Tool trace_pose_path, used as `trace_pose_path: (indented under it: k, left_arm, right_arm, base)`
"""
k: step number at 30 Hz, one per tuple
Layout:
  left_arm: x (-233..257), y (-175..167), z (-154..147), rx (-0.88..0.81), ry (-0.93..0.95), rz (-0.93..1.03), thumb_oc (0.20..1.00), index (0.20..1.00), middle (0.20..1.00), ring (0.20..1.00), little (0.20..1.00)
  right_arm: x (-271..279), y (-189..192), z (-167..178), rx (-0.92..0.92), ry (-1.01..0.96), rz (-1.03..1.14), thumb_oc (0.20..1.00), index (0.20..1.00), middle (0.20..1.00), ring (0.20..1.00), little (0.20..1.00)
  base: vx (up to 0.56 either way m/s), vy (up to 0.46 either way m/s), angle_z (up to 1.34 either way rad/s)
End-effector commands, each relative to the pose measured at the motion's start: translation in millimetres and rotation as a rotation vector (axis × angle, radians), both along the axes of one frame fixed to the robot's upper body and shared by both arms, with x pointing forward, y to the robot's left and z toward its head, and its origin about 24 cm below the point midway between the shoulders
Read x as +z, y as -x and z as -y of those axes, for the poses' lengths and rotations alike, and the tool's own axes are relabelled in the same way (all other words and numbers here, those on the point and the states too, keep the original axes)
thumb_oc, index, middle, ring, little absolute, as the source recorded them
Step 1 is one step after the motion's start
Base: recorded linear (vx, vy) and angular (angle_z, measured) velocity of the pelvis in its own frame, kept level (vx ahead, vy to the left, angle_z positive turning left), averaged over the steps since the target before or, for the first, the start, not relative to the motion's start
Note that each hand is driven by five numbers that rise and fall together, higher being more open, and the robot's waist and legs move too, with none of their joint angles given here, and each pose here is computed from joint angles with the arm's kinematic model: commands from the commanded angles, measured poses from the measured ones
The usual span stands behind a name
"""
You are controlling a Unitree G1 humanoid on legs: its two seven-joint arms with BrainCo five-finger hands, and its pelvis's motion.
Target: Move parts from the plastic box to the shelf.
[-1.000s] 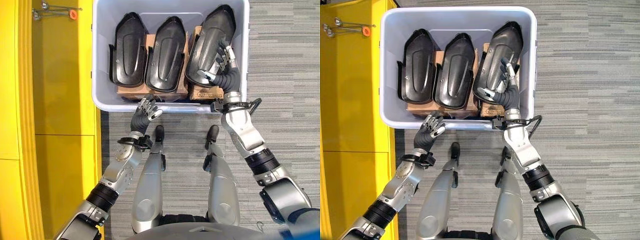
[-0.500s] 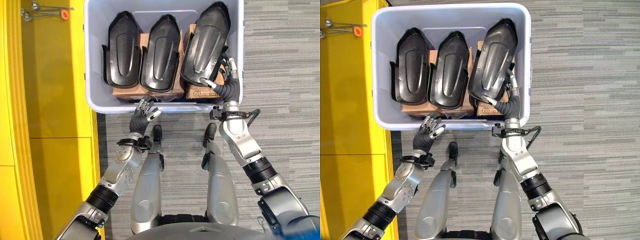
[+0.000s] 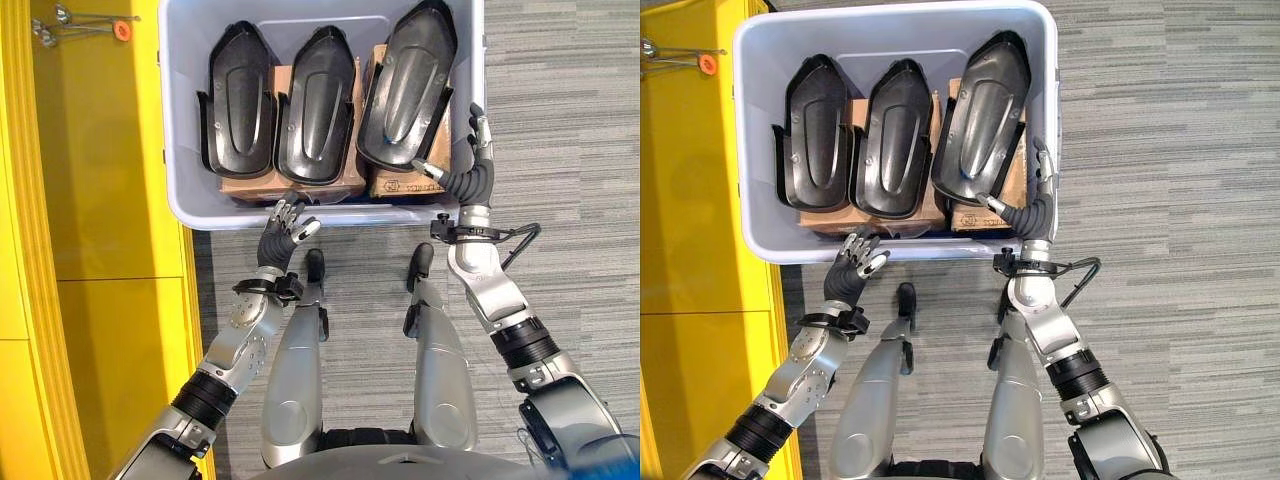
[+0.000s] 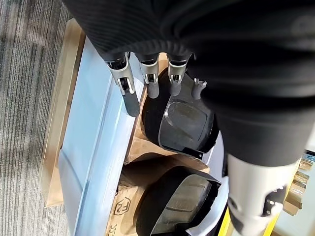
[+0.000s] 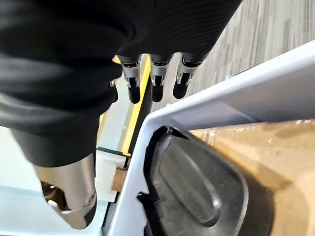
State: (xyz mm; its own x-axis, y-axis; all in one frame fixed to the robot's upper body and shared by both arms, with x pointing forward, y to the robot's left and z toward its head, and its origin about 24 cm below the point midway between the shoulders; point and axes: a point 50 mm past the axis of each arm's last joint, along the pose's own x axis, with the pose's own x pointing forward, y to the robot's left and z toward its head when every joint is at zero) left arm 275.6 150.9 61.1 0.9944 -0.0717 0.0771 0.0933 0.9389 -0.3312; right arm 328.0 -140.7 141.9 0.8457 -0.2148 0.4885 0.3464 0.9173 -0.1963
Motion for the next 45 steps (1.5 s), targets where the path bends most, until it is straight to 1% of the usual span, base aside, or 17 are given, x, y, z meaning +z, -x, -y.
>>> trace_pose_path:
  k: [1, 14, 22, 24, 26, 29, 41, 45]
  left_arm:
    - [17.5, 9.1, 0.6, 0.004, 0.019, 0.11, 1.0, 1.0, 1.0, 1.0, 1.0]
    - [19.9, 5.8, 3.0, -0.014, 0.017, 0.12, 1.0, 1.0, 1.0, 1.0, 1.0]
    - [23.5, 3.6, 4.6, -0.03, 0.013, 0.135, 1.0, 1.0, 1.0, 1.0, 1.0]
    - [22.9, 3.5, 5.1, -0.033, 0.014, 0.131, 1.0, 1.0, 1.0, 1.0, 1.0]
    - [22.8, 3.2, 4.9, -0.034, 0.011, 0.131, 1.0, 1.0, 1.0, 1.0, 1.0]
    - [23.3, 2.9, 6.1, -0.041, 0.012, 0.132, 1.0, 1.0, 1.0, 1.0, 1.0]
    - [20.0, 3.2, 11.8, -0.089, 0.011, 0.109, 1.0, 1.0, 1.0, 1.0, 1.0]
    - [20.1, 2.7, 13.7, -0.101, 0.01, 0.107, 1.0, 1.0, 1.0, 1.0, 1.0]
  right_arm:
    - [19.9, 0.4, 4.1, -0.028, -0.011, 0.103, 1.0, 1.0, 1.0, 1.0, 1.0]
    - [26.4, -26.5, 0.3, -0.066, -0.024, 0.051, 1.0, 1.0, 1.0, 1.0, 1.0]
    - [36.7, -43.6, 10.3, -0.131, -0.014, 0.027, 1.0, 1.0, 1.0, 1.0, 1.0]
    - [37.6, -49.4, 12.7, -0.126, -0.064, 0.0, 1.0, 1.0, 1.0, 1.0, 1.0]
    - [37.4, -51.4, 14.7, -0.134, -0.057, -0.009, 1.0, 1.0, 1.0, 1.0, 1.0]
    - [36.7, -55.2, 17.8, -0.13, -0.105, -0.031, 1.0, 1.0, 1.0, 1.0, 1.0]
    - [17.4, -75.3, 43.9, -0.203, -0.28, -0.228, 1.0, 1.0, 1.0, 1.0, 1.0]
    - [15.2, -77.2, 45.8, -0.213, -0.301, -0.253, 1.0, 1.0, 1.0, 1.0, 1.0]
  base:
    - [0.0, 0.0, 0.0]
    - [0.0, 0.0, 0.0]
    - [0.0, 0.001, -0.02]
    - [0.01, 0.0, 0.04]
    - [0.0, 0.001, 0.02]
    - [0.0, 0.0, 0.0]
    - [0.0, 0.0, 0.01]
    - [0.0, 0.0, 0.0]
